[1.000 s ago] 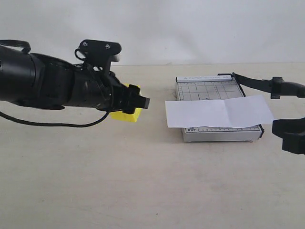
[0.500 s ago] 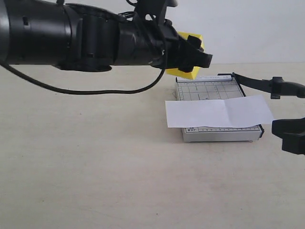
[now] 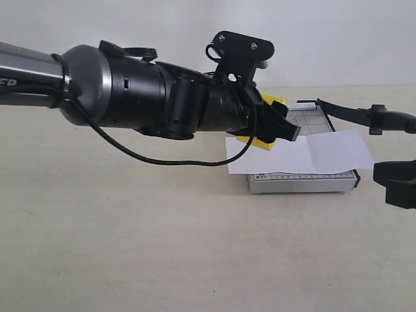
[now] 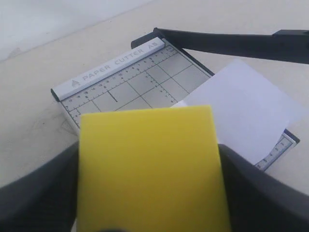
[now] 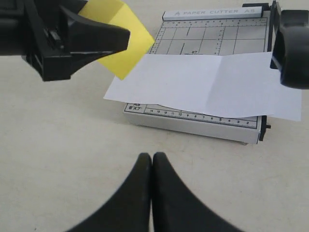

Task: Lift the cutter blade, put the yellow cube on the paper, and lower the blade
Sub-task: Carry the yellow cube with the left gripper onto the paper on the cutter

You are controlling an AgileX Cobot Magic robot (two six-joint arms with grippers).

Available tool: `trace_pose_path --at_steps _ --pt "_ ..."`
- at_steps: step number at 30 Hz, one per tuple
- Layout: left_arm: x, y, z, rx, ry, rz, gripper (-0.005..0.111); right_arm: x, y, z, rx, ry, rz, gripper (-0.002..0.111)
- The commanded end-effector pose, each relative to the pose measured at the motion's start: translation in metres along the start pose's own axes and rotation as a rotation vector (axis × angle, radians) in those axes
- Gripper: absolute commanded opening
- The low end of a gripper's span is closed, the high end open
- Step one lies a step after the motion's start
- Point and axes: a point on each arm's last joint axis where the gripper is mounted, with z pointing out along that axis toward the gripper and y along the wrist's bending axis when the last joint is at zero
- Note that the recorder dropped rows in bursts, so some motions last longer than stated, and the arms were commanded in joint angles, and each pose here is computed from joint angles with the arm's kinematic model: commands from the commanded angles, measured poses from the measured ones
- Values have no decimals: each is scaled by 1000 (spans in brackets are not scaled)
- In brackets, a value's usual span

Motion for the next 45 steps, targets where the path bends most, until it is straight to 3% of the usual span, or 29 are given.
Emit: trace_pose_path --at_steps 1,19,24,39,45 --pt "-1 -3 13 1 0 4 4 -1 -1 -1 22 -9 -15 0" --pt "-4 -14 54 31 -31 1 4 -1 -2 -1 30 -10 -15 0" --pt "6 -22 64 45 -3 7 4 -1 -3 -1 37 -12 -15 0" --pt "7 -28 66 88 -27 7 5 -1 -3 -1 37 -12 -15 0" --pt "3 -26 66 87 -41 6 28 -1 -3 -1 40 -12 -15 0"
